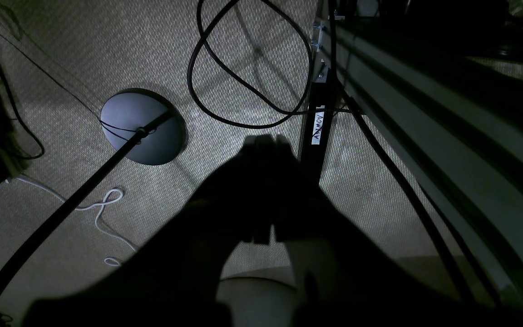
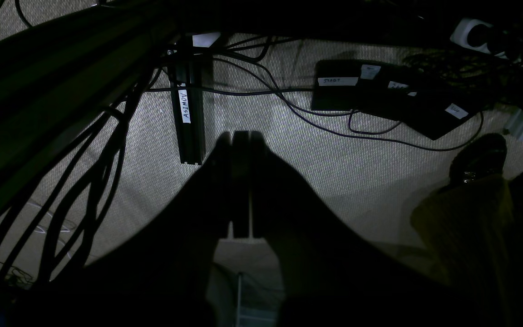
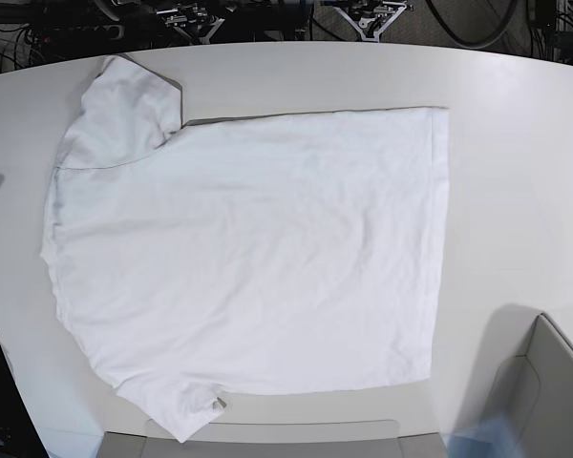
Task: Fold the T-shirt properly
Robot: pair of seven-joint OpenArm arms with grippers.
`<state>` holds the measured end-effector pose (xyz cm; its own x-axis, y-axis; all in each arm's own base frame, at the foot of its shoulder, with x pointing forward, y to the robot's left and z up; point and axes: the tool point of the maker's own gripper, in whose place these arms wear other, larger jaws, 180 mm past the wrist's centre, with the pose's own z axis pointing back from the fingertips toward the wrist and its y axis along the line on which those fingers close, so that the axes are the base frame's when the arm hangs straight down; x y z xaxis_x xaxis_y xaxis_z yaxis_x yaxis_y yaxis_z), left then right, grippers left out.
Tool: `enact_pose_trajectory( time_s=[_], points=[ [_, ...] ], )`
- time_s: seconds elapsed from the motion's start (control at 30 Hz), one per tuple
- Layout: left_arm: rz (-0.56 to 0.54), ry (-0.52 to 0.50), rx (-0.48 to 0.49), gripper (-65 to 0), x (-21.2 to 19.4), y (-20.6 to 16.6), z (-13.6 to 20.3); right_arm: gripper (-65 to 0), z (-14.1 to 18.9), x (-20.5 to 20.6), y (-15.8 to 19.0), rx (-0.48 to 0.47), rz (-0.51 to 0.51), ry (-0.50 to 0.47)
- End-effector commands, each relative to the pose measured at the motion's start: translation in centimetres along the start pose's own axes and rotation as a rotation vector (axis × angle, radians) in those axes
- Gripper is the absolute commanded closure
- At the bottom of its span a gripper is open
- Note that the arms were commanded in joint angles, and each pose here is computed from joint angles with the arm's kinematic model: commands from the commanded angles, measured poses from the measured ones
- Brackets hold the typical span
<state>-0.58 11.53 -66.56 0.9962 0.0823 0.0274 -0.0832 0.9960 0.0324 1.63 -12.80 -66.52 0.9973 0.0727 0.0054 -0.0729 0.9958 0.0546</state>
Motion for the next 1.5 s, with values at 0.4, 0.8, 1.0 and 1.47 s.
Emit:
enact_pose_trajectory(
  time_s=[0.4, 0.8, 1.0, 1.47],
  points=[
    [-0.003, 0.000, -0.004, -0.2, -0.2, -0.3, 0.0, -0.2, 0.0, 0.2, 0.0, 0.007, 0.004, -0.002],
    [-0.003, 0.000, -0.004, -0.2, -0.2, -0.3, 0.0, -0.2, 0.0, 0.2, 0.0, 0.007, 0.004, -0.002],
    [-0.003, 0.000, -0.004, -0.2, -0.2, -0.3, 0.0, -0.2, 0.0, 0.2, 0.0, 0.007, 0.004, -0.002],
    [-0.002, -0.003, -0.004, -0.2, -0.1, -0.3, 0.0, -0.2, 0.0, -1.3, 0.0, 0.007, 0.011, 0.018]
  ],
)
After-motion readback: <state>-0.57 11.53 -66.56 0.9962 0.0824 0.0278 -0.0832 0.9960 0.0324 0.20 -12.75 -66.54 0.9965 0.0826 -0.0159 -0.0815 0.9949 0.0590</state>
